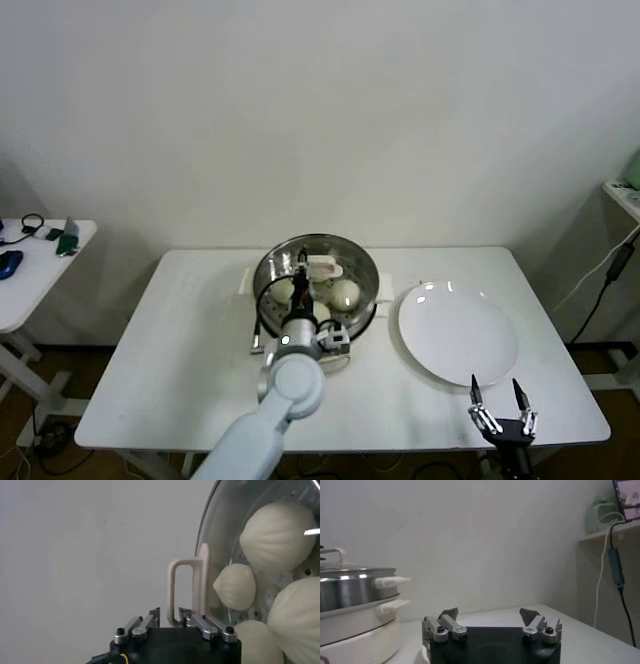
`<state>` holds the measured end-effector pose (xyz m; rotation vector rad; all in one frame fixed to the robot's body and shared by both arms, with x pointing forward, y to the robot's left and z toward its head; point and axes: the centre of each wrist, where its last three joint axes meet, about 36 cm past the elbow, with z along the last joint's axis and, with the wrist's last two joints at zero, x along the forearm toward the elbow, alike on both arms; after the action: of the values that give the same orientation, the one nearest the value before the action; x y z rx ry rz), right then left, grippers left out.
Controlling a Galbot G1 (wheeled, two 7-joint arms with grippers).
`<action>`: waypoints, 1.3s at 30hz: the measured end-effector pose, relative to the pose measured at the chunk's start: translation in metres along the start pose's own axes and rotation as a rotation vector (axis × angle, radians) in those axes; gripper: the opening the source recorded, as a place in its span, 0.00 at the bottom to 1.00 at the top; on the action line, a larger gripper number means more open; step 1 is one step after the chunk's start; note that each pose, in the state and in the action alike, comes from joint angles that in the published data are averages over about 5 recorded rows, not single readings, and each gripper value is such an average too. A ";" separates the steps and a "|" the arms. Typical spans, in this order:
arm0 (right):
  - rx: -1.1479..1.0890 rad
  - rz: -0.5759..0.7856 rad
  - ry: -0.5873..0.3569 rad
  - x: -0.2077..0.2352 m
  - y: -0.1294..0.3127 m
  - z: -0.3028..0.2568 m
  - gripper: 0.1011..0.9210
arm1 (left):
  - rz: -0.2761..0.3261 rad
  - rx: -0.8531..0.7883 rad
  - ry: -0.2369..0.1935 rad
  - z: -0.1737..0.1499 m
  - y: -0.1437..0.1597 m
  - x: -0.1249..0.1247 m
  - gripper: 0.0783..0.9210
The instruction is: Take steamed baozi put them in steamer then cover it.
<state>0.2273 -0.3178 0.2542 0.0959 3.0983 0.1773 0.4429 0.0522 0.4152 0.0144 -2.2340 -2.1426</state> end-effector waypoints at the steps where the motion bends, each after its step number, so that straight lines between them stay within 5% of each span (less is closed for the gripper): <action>1: -0.001 0.000 0.000 0.000 0.000 0.000 0.88 | 0.001 0.003 -0.001 0.000 0.001 0.001 0.37; 16: -0.021 0.007 0.026 -0.001 0.003 -0.003 0.88 | 0.021 0.077 -0.039 0.002 0.021 0.020 0.86; 22: -0.032 0.021 0.032 -0.001 0.007 -0.005 0.88 | 0.020 0.142 -0.073 0.011 0.031 0.031 0.88; 34: -0.017 0.019 0.035 -0.003 0.017 -0.014 0.88 | -0.016 0.424 -0.213 0.059 0.036 0.060 0.88; 39: -0.002 0.017 0.032 -0.005 0.020 -0.016 0.88 | -0.025 0.649 -0.203 0.093 0.034 0.069 0.88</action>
<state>0.2327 -0.2997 0.2725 0.1211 3.1295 0.1850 0.3711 0.1435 0.4468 -0.1584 -2.9495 -1.3840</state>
